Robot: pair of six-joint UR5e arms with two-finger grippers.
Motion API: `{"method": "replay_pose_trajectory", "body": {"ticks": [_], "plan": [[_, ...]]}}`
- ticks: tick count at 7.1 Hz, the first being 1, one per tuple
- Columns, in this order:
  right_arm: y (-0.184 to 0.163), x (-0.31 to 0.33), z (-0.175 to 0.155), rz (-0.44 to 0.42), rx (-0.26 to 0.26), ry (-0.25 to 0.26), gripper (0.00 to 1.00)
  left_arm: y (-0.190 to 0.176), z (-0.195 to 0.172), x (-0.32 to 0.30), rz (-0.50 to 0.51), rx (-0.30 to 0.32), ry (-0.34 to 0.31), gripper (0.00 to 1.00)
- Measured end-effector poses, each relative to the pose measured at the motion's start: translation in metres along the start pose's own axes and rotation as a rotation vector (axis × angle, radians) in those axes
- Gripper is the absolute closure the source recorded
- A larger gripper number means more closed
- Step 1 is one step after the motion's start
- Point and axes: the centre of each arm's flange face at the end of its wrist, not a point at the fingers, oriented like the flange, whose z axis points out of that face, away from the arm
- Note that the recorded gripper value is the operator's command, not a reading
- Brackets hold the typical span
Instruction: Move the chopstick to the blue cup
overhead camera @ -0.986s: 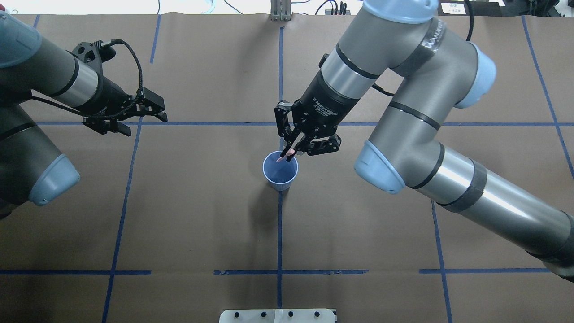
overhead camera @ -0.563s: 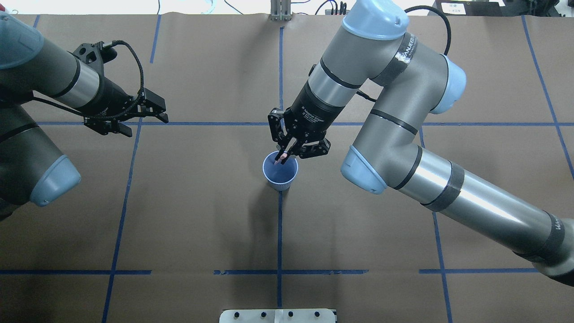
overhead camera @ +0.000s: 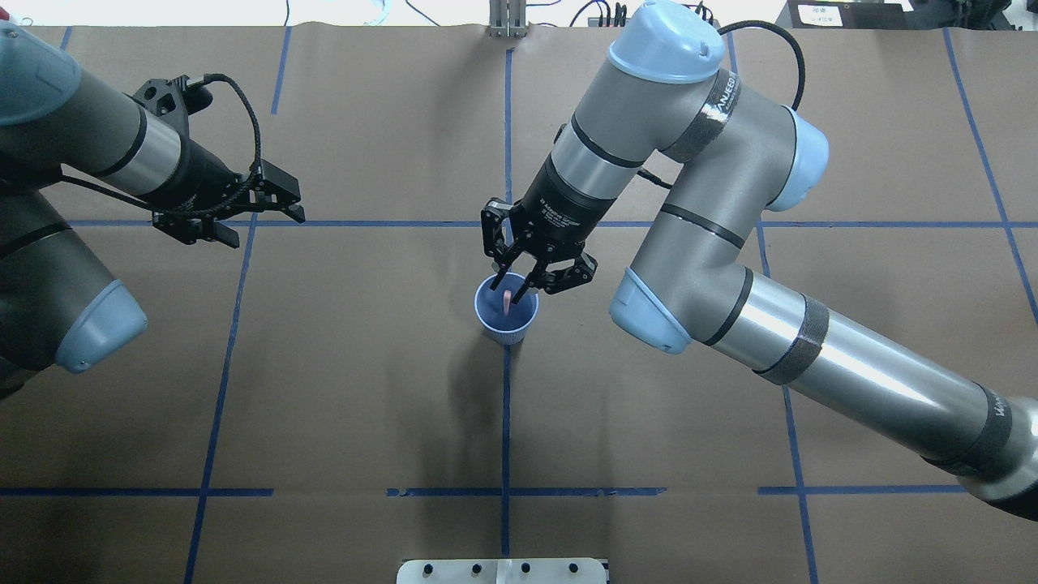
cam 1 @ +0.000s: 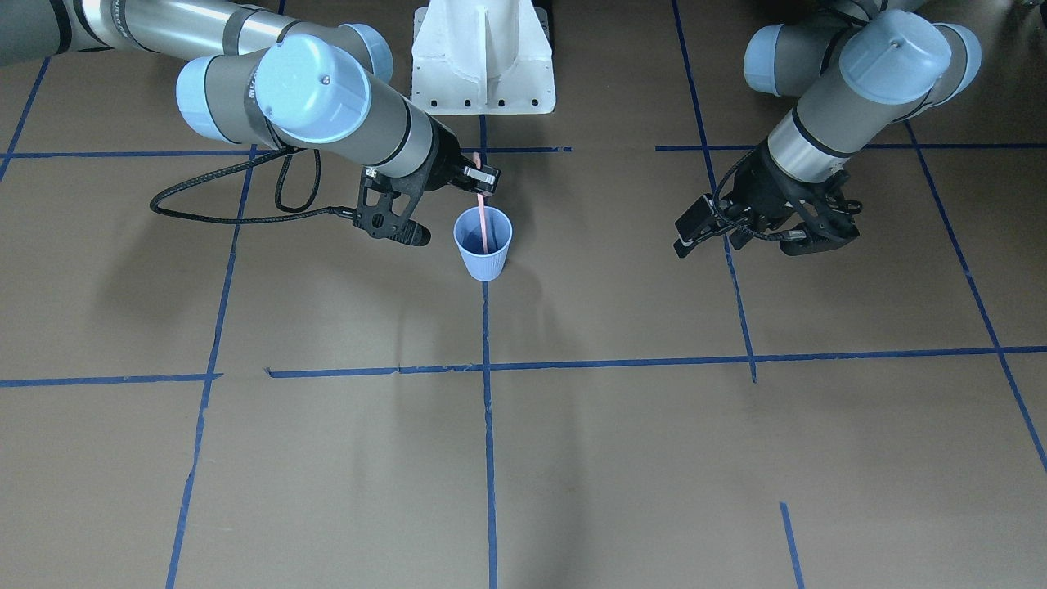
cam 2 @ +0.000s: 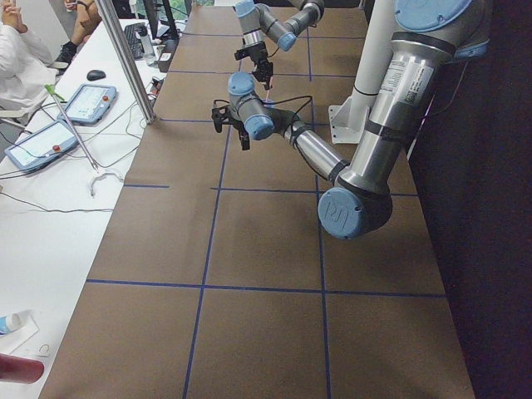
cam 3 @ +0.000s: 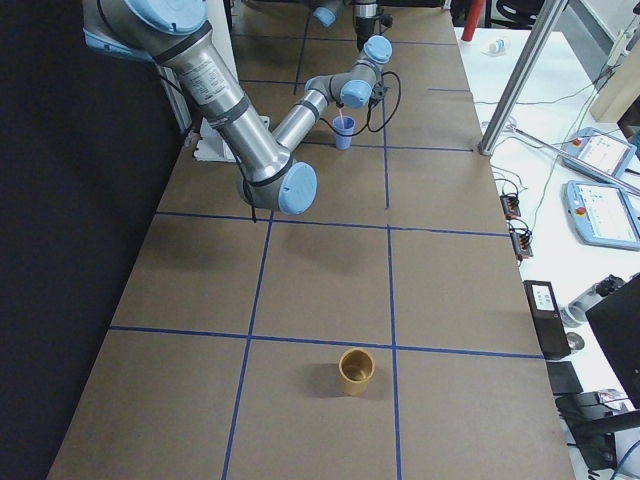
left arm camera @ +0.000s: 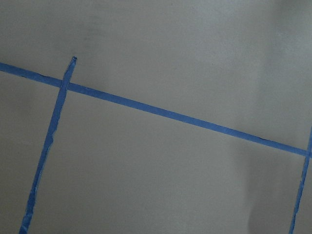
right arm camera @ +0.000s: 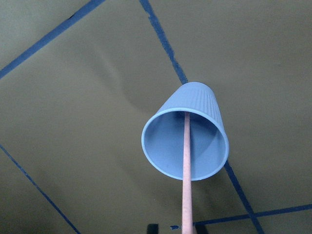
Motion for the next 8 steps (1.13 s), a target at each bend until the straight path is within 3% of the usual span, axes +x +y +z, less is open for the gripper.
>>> {"method": "replay_pose_trajectory", "body": {"ticks": [3, 5, 6, 8], "plan": [[-0.026, 0.017, -0.034, 0.012, 0.051, -0.028, 0.01, -0.002, 0.001, -0.015, 0.008, 0.0, -0.016, 0.0], [-0.071, 0.087, -0.081, -0.021, 0.158, -0.039, 0.01, -0.009, 0.001, -0.059, 0.059, 0.004, -0.063, 0.0], [-0.094, 0.133, -0.1, -0.079, 0.229, -0.022, 0.0, -0.021, -0.005, -0.094, 0.107, 0.015, -0.096, 0.0], [-0.145, 0.234, -0.134, -0.22, 0.363, 0.072, 0.0, -0.056, -0.035, -0.164, 0.214, 0.038, -0.149, 0.0]]}}
